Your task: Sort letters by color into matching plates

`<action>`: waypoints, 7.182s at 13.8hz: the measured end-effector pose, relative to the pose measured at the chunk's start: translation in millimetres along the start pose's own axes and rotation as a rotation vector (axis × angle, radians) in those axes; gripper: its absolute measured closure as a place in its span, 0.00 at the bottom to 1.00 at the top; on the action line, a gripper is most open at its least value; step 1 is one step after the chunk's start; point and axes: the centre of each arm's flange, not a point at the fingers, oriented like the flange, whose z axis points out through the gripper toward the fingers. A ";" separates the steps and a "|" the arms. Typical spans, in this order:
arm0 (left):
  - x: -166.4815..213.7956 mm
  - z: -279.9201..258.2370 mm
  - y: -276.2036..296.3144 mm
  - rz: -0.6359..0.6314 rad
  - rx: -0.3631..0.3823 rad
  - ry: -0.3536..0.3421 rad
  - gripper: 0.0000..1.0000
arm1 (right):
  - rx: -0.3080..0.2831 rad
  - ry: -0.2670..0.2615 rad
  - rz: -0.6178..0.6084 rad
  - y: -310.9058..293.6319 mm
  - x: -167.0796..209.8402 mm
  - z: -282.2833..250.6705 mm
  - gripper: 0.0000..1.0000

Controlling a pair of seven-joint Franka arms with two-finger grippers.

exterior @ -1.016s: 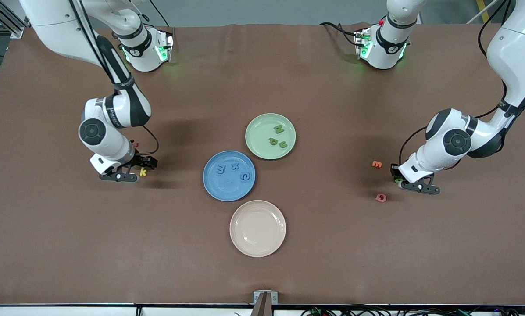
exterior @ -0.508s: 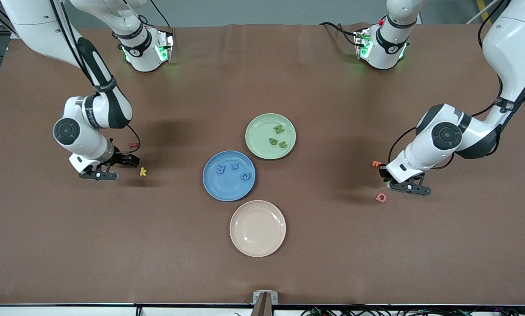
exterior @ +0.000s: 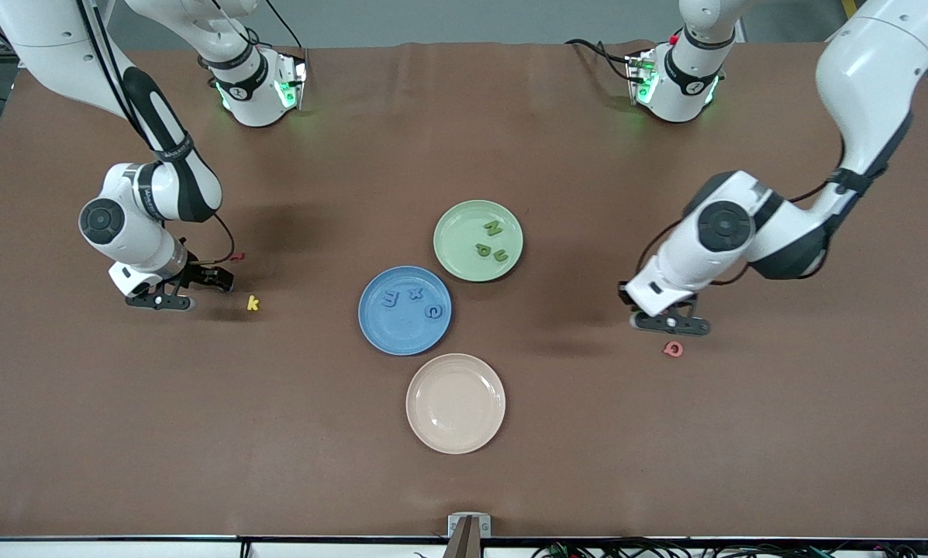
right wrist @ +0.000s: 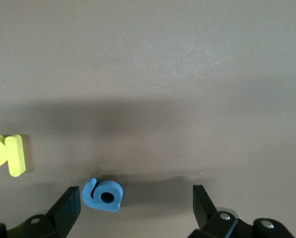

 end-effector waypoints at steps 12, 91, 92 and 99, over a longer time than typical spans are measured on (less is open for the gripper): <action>-99.2 10.4 199.4 -0.318 -0.022 -0.032 0.74 | 0.056 0.006 0.049 -18.2 -6.7 4.6 0.00; -45.0 -357.2 -177.5 -0.160 0.051 0.007 0.00 | 0.132 0.022 0.576 -417.2 36.1 -65.7 0.63; -45.9 -356.2 -176.8 -0.152 0.051 -0.002 0.00 | 0.129 0.021 0.578 -416.6 36.6 -63.5 0.63; -48.8 -353.2 -160.8 -0.114 0.052 -0.028 0.00 | 0.112 0.019 0.604 -408.6 58.1 -74.3 0.24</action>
